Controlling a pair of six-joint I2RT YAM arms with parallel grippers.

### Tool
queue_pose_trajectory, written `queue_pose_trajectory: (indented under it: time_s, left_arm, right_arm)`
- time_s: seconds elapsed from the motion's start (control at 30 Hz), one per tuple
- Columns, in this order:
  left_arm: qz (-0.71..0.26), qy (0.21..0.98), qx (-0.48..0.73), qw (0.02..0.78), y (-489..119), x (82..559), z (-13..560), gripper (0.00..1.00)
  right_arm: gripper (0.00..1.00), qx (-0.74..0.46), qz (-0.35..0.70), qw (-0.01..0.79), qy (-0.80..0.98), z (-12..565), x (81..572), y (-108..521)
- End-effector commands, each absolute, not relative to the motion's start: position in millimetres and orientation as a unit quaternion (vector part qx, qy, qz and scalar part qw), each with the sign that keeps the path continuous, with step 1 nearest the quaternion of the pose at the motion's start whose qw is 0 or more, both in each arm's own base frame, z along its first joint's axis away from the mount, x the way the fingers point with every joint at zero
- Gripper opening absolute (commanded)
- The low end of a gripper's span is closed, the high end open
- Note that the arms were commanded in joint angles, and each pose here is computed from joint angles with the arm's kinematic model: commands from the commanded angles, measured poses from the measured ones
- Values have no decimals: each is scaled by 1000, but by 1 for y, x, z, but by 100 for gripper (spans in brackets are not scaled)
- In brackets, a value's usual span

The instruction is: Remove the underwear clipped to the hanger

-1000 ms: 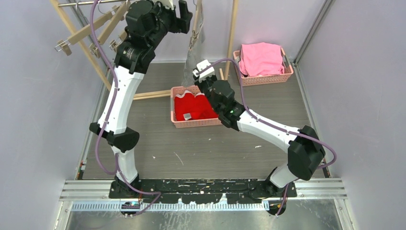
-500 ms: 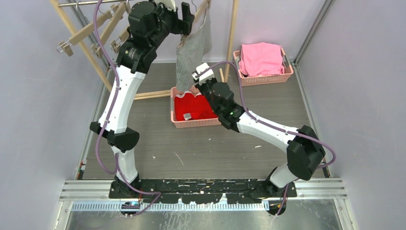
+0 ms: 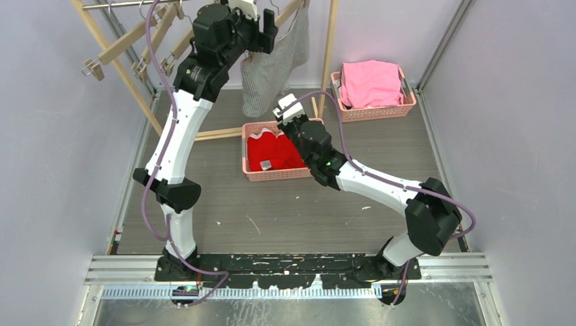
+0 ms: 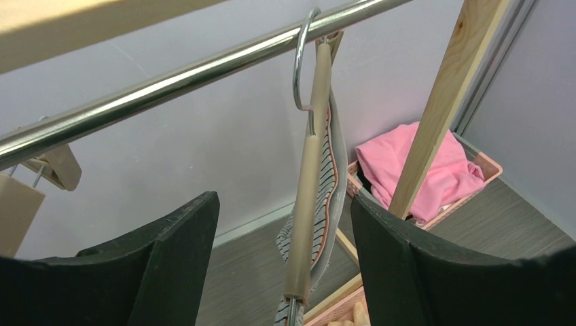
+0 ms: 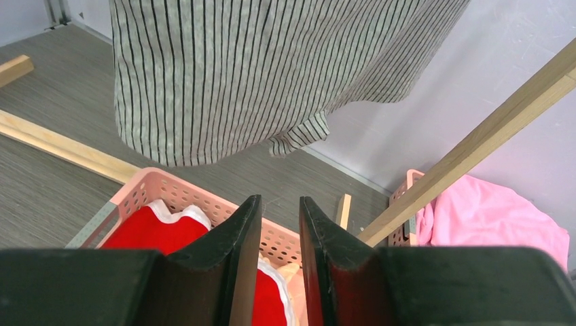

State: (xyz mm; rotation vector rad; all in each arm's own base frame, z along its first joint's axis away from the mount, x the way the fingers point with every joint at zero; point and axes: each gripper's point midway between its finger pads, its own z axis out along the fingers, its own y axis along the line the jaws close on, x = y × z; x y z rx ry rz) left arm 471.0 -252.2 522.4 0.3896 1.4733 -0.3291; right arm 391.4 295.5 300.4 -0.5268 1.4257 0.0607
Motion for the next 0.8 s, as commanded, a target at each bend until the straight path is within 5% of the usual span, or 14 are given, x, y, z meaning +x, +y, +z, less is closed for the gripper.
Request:
queue_pose_trajectory:
  time_s: [0.0,0.47,0.67,0.77]
  left_arm:
    - [-139,648,191,724,-253,468,533,72]
    - [-112,662,201,714,-254,483,511,62]
    - [-112,665,202,710,-257,489,504,35]
    - [-113,663,202,712,-259,491,505,11]
  right_arm:
    - [33,-208,39,762,612,342,384,286]
    - [34,-203,39,768,606,344,379,279]
    - [36,-203,40,771,603,345,375,276]
    - [36,-202,37,770,604,342,375,274]
